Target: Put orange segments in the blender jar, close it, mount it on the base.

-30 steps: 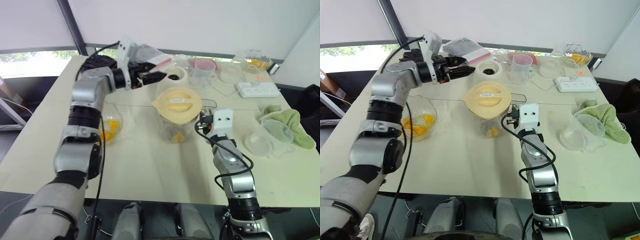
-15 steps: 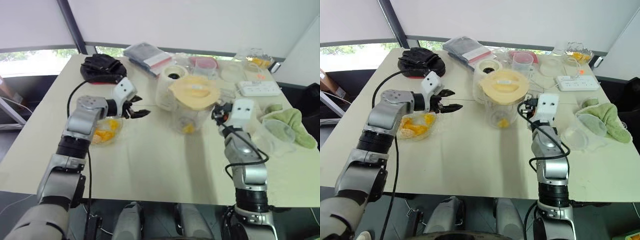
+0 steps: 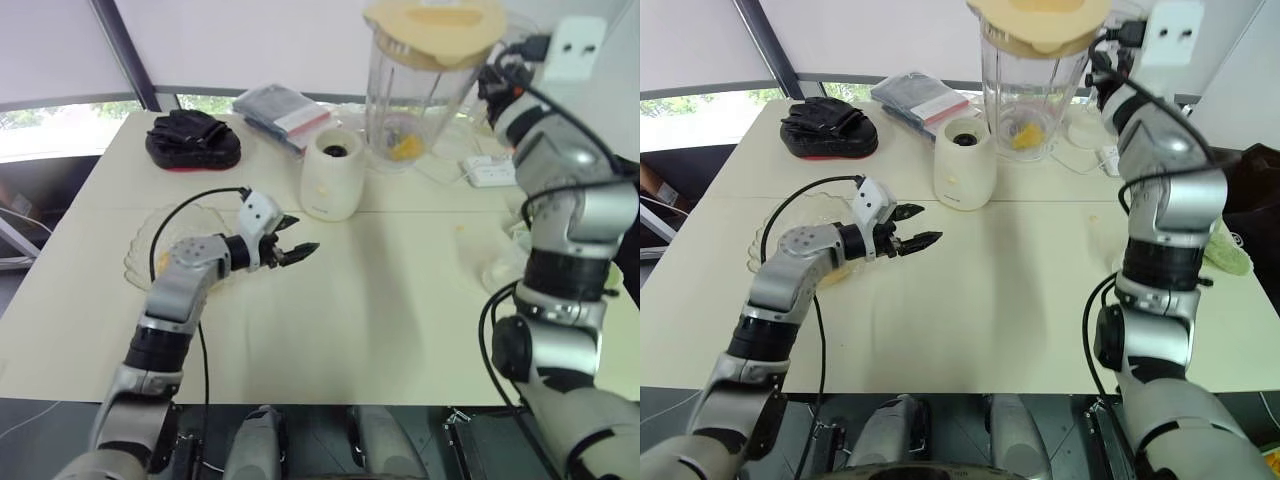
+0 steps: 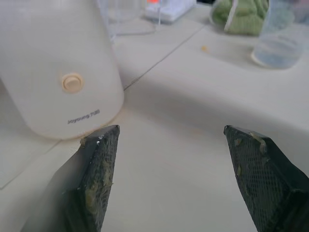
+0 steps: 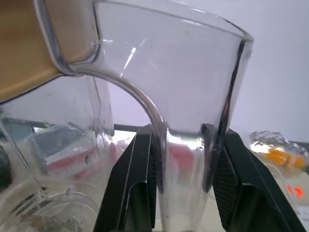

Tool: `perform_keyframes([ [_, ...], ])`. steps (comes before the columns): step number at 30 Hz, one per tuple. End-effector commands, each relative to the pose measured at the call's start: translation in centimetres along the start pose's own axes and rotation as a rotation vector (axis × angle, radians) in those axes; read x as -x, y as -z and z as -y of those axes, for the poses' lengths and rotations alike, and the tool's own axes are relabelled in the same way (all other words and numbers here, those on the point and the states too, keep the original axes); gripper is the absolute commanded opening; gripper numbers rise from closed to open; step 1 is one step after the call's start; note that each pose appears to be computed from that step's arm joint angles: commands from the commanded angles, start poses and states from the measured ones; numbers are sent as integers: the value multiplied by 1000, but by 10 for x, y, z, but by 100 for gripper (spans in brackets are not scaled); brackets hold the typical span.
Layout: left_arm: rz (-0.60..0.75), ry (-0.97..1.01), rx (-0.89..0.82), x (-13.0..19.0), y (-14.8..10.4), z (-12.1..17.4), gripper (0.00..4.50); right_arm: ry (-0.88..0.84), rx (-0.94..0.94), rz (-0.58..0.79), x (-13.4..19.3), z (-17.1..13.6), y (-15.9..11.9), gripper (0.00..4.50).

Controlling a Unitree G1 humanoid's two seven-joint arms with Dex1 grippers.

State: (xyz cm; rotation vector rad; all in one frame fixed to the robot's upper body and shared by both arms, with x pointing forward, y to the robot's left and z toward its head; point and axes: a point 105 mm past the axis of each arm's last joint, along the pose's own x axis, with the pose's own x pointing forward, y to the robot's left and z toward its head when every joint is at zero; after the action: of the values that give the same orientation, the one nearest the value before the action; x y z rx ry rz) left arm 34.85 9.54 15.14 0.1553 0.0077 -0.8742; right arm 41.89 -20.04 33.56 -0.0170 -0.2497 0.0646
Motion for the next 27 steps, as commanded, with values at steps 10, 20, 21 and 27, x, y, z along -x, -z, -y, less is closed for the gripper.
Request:
perform_keyframes([
  [10, 142, -220, 92, 38, -14, 9, 358, -173, 6, 111, -61, -59, -35, 105],
  [20, 138, -257, 113, 49, -14, 8, 358, -189, -17, 36, -70, -79, 3, 105],
  [21, 137, -259, 114, 50, -14, 8, 358, -189, -23, 31, -70, -80, 5, 105],
  [27, 130, -269, 116, 53, -13, 10, 358, -176, -15, 15, -70, -80, 14, 105],
])
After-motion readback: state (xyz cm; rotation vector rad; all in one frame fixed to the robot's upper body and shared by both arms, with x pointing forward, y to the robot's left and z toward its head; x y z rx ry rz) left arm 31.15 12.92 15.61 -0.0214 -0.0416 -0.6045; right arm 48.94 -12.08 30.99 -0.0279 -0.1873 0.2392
